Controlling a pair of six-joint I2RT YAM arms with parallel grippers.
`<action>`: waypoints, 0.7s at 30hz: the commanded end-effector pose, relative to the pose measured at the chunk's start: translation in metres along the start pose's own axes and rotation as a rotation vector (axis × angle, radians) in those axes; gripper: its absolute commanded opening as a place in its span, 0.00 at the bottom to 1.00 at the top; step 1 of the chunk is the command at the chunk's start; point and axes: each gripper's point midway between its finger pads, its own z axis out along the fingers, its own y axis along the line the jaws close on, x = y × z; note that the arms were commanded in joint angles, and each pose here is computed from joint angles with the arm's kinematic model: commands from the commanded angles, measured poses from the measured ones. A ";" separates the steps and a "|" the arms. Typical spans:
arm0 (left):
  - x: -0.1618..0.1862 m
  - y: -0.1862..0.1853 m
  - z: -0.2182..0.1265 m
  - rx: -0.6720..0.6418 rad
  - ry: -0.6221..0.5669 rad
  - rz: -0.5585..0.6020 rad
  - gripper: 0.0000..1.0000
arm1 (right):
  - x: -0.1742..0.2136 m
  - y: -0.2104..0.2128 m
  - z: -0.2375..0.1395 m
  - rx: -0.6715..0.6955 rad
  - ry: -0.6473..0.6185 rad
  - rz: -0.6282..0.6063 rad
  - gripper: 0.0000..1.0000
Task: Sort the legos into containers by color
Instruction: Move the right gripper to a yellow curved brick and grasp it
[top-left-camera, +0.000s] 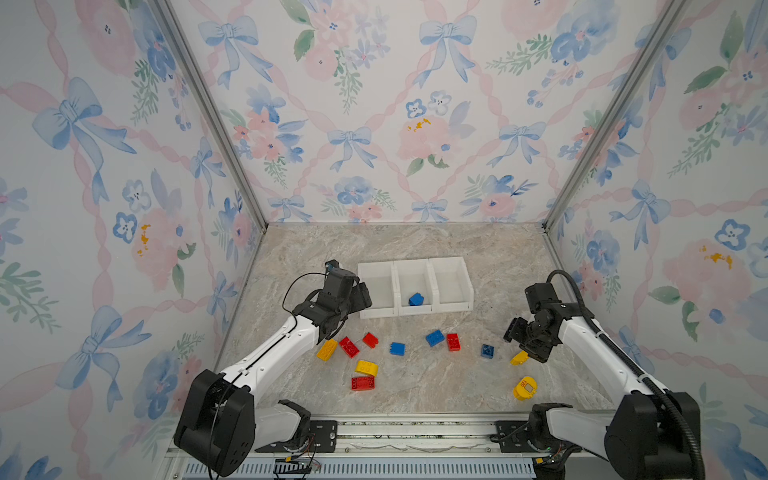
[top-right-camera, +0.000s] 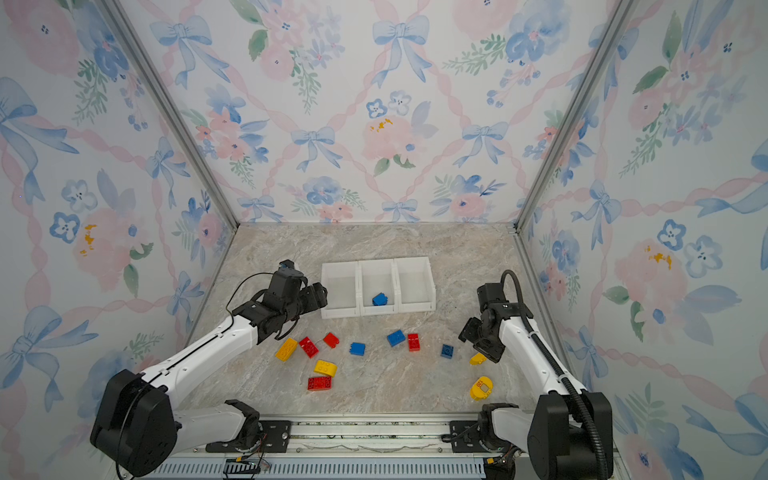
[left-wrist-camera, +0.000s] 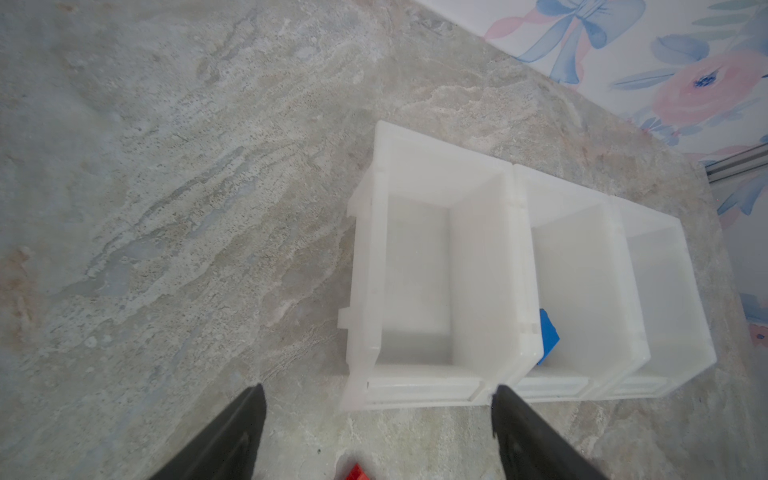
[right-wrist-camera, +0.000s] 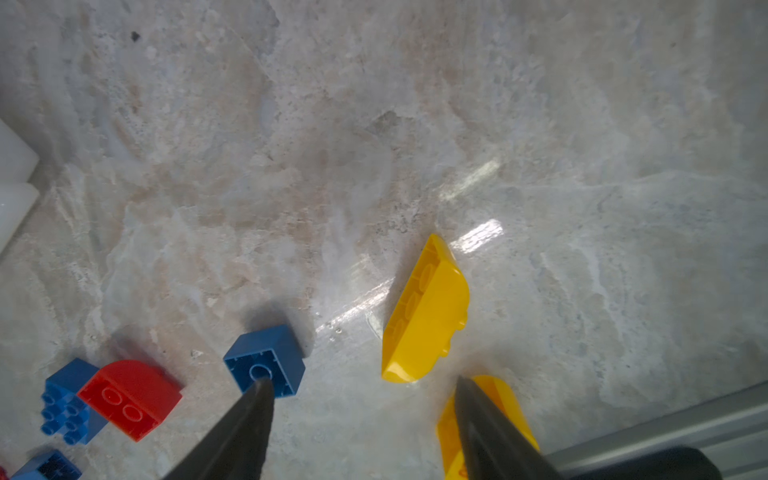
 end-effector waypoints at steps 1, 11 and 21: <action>0.000 0.001 -0.003 0.013 -0.007 0.019 0.87 | 0.005 -0.007 0.013 -0.007 0.041 0.089 0.68; -0.001 0.001 -0.009 0.021 -0.018 0.015 0.87 | 0.000 -0.022 0.036 0.020 0.041 0.187 0.60; -0.001 0.001 -0.005 0.013 -0.014 -0.001 0.87 | -0.007 -0.028 0.043 0.031 0.045 0.191 0.45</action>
